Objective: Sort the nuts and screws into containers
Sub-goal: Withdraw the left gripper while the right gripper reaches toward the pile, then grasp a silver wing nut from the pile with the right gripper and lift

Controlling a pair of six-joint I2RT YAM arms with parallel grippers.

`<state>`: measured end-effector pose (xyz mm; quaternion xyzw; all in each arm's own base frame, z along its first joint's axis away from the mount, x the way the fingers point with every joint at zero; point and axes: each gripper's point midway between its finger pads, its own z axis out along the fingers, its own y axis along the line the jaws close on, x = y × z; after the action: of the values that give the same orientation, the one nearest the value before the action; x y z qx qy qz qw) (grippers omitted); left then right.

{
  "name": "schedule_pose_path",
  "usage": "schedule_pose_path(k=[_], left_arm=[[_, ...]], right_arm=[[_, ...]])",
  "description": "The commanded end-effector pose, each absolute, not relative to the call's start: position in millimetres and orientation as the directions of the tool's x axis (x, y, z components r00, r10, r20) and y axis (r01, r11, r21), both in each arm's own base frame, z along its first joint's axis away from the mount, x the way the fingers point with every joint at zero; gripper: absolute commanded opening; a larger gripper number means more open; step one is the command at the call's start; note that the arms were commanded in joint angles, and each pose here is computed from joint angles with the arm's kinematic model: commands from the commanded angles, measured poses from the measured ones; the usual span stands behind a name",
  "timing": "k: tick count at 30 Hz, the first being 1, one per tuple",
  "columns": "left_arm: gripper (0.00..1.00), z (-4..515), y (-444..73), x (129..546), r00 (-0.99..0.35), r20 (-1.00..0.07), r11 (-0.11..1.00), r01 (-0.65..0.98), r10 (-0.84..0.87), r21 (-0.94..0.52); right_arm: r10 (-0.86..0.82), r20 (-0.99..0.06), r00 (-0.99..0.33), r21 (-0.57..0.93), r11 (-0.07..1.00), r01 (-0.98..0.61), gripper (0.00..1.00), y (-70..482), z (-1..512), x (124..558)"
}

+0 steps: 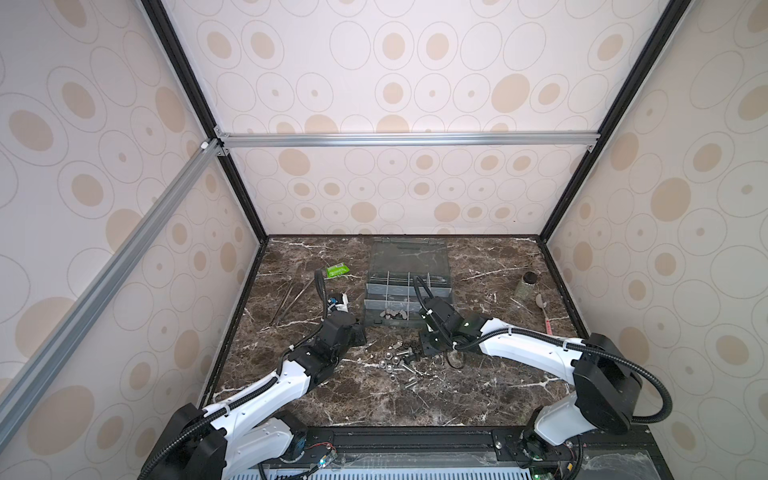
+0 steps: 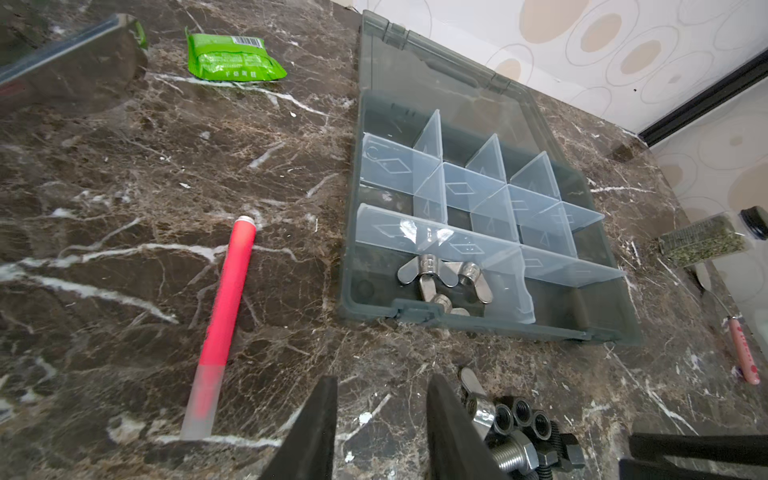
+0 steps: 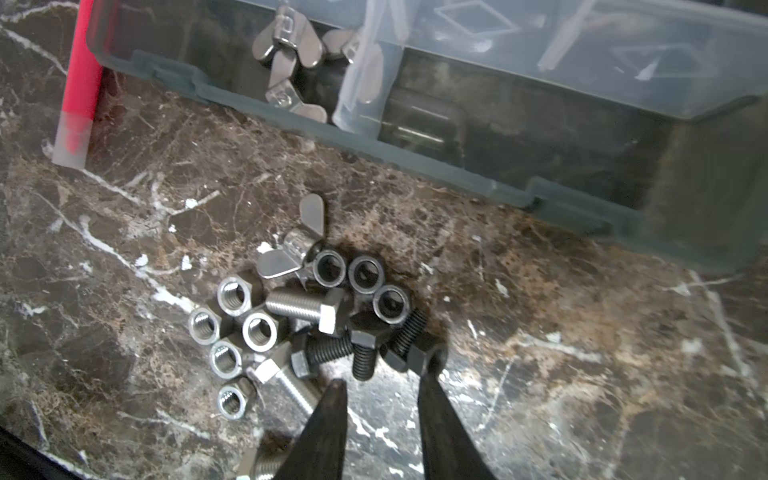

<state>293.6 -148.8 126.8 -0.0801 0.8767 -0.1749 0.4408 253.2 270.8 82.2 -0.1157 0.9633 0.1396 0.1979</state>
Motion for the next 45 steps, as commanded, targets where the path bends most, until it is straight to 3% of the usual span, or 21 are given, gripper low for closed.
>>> schedule_pose_path(k=[1,16,45], left_arm=[[0.37,127.0,-137.7,292.1,-0.581,-0.746,0.925,-0.028,-0.324,-0.379],[0.38,118.4,-131.1,285.9,-0.581,-0.745,0.923,-0.030,-0.328,-0.383],[0.38,108.0,-126.5,280.4,-0.585,-0.733,0.916,-0.046,-0.348,-0.398]], right_arm=[[-0.178,-0.408,-0.896,0.267,0.915,-0.304,0.34,292.9,84.0,257.8],[-0.220,-0.336,-0.916,0.304,0.895,-0.327,0.35,340.4,58.9,274.1],[-0.264,-0.262,-0.928,0.296,0.894,-0.337,0.35,359.6,28.3,274.7]])
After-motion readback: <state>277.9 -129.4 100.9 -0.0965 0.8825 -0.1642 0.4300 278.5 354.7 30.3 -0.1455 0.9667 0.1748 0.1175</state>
